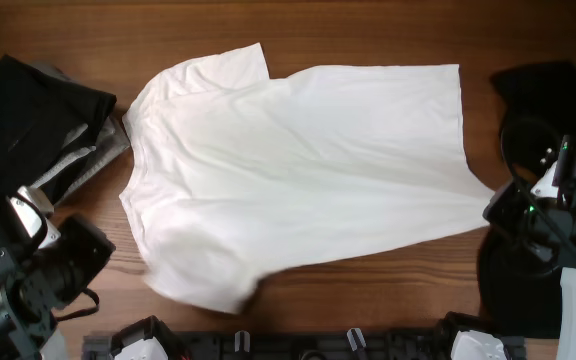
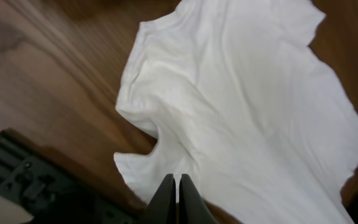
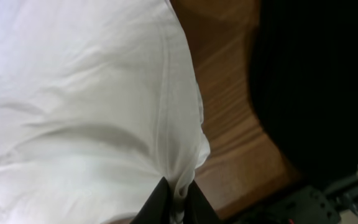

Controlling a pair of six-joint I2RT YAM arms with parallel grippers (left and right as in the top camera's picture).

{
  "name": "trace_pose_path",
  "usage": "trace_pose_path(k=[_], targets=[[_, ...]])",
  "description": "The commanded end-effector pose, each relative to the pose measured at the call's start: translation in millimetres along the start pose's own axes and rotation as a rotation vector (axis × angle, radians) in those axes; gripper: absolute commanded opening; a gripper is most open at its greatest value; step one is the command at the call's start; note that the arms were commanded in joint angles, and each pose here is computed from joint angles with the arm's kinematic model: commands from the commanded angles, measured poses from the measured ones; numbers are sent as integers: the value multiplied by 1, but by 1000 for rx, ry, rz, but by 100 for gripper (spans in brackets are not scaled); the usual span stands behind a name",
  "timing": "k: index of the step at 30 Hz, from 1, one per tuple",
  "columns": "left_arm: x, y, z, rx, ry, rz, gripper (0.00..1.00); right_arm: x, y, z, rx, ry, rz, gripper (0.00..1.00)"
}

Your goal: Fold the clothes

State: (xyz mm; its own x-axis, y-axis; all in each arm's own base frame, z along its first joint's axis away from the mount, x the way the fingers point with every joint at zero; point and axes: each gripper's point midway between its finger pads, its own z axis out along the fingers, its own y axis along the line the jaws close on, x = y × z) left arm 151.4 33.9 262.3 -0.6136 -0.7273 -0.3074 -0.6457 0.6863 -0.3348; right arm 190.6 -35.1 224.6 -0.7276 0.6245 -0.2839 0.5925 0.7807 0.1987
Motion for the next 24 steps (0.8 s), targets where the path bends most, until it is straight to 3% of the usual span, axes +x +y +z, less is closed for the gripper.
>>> trace_pose_path(k=[1,7,9,11,14,15,18,22,24], targets=[[0,22,-4,-126,-13,-14,4,1,-9,4,59,30,29,9],[7,21,-3,-114,18,-14,6,10,-15,35,124,160,23,8],[13,17,2,-87,53,-11,20,7,-12,43,116,172,-5,11],[15,12,10,-61,75,-1,22,6,-1,49,54,199,-72,24],[13,2,28,-5,92,19,17,8,7,54,11,237,-141,62],[11,1,34,0,90,29,15,7,2,56,44,240,-137,66],[1,-6,47,23,66,69,13,-12,3,63,57,172,-129,68],[-22,-40,54,138,-5,240,19,-52,64,63,-243,4,-266,67],[-28,-54,60,163,-13,288,22,-71,81,63,-308,-61,-245,56]])
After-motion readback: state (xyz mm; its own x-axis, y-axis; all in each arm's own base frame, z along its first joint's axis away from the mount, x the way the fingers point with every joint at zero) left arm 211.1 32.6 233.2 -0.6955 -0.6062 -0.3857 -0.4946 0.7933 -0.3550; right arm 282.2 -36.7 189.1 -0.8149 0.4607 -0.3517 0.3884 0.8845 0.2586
